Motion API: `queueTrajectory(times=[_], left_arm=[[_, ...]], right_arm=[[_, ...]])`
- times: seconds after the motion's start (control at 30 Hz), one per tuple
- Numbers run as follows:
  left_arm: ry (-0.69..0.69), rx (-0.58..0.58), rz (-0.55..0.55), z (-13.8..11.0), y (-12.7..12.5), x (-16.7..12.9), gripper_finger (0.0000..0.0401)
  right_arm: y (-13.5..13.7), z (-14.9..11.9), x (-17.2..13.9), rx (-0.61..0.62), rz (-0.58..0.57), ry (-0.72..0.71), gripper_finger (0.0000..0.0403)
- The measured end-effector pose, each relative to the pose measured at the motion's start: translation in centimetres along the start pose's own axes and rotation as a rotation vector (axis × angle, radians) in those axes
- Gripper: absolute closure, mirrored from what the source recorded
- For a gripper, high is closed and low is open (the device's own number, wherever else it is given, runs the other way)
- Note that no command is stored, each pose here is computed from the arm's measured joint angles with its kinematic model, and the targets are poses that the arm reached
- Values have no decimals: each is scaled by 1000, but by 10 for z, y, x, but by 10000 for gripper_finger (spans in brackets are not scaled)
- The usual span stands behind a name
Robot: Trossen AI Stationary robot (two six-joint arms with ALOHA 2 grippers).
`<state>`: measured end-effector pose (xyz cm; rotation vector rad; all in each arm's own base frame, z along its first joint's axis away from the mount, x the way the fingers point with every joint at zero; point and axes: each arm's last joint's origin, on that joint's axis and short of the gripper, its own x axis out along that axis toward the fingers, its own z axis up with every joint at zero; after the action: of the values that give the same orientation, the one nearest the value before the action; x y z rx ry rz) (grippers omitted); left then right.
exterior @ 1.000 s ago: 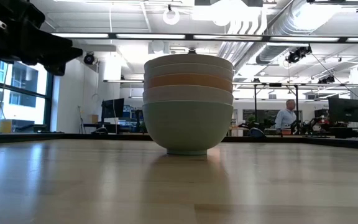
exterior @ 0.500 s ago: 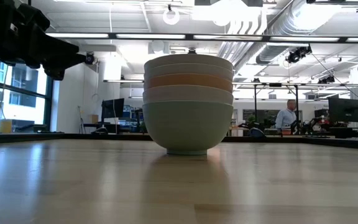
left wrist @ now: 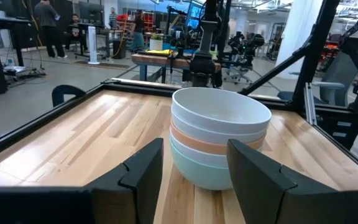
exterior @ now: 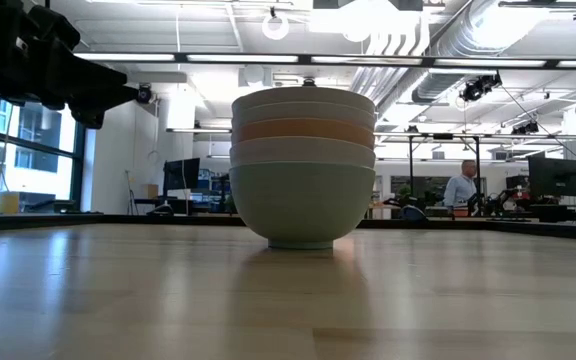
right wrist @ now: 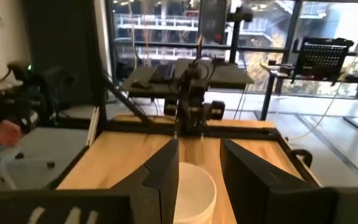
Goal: Nest bowls inside each other
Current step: Return to Home Position
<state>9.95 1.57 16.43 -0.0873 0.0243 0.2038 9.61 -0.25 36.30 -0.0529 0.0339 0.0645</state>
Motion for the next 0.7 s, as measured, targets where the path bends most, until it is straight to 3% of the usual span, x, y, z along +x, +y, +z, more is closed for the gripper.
queueTrajectory(times=[0.23, 0.53, 0.7], left_arm=[[0, 0, 0, 0, 0, 0, 236], [-1, 0, 0, 0, 0, 0, 236], [-1, 0, 0, 0, 0, 0, 236]], right_arm=[[1, -34, 12, -28, 24, 15, 292], [2, -76, 25, -64, 5, -241, 292], [2, -94, 27, -36, -16, -279, 292]])
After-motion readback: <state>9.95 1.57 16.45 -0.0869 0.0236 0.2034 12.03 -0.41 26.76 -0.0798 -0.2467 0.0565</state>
